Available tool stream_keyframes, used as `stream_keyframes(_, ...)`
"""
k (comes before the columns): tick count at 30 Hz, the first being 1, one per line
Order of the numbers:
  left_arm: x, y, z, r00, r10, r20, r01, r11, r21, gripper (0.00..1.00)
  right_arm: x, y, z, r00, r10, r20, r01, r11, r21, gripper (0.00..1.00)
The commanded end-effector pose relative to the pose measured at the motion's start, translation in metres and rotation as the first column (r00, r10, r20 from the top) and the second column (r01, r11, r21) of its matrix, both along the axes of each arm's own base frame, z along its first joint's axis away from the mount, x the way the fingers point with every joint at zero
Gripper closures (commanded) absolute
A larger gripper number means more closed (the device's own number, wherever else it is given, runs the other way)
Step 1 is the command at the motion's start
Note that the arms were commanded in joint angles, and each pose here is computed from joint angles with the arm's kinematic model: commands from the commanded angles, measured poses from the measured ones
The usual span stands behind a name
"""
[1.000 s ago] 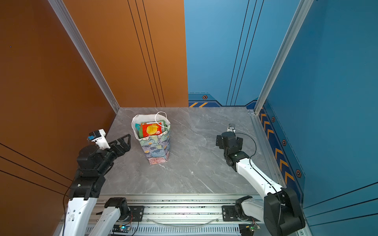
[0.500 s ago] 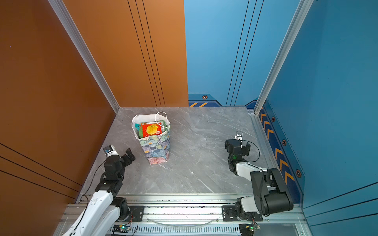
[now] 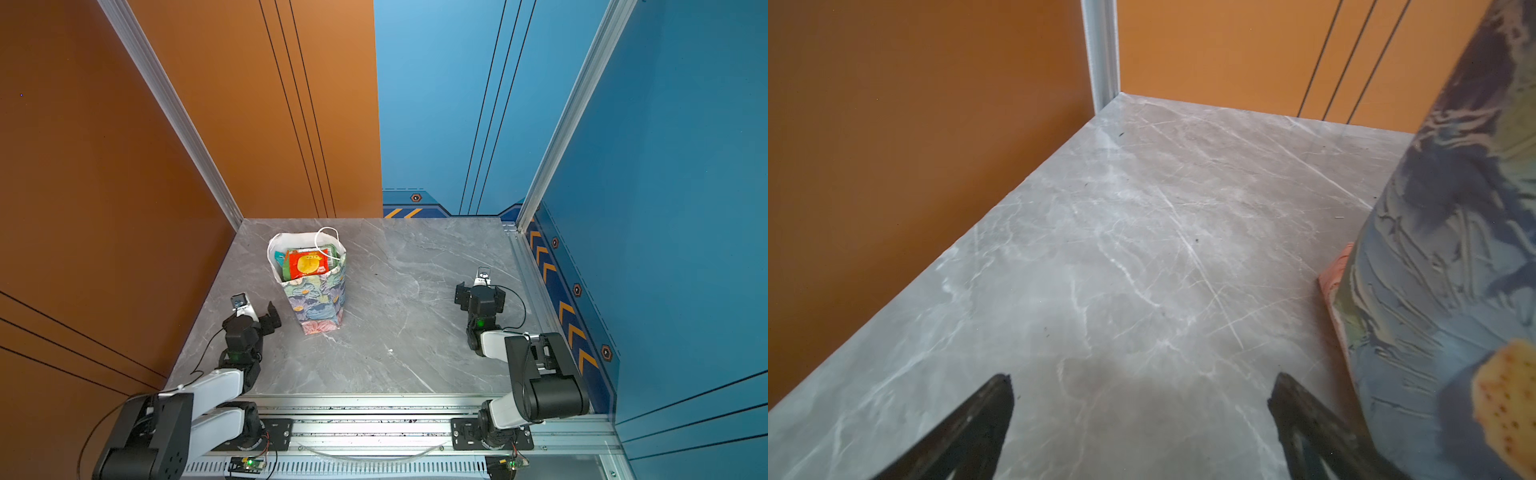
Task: Place the snacks into the paper bag
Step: Reset both arms
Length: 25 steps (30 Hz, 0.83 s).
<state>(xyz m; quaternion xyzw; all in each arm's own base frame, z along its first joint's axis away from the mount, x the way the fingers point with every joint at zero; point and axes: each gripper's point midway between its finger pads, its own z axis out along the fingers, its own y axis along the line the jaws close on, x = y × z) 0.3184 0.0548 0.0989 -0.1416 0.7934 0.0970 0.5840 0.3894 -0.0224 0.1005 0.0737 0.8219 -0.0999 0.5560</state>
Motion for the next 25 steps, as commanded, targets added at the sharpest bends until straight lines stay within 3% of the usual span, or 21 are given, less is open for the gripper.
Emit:
stream_keyframes(1,0.025,-0.006,0.029,0.991,-0.058,0.119,0.055,0.998,0.028,0.02,0.003,0.004,0.001,0.999,0.033,0.011,-0.033,0.999,0.006,0.00)
stream_keyframes(8,0.042,-0.009,0.007,0.983,-0.080,0.166,0.078,0.997,0.020,0.02,0.009,0.003,-0.004,0.998,0.056,-0.027,-0.054,0.997,0.050,0.00)
stream_keyframes(12,0.046,-0.009,0.001,0.991,-0.089,0.098,0.090,0.996,-0.005,0.02,0.009,0.003,-0.004,0.998,0.057,-0.029,-0.055,0.997,0.050,0.00)
stream_keyframes(25,0.053,-0.010,0.001,0.997,-0.053,0.063,0.051,0.998,0.043,0.02,0.010,0.007,-0.004,0.996,0.082,-0.025,-0.080,0.995,0.058,0.00)
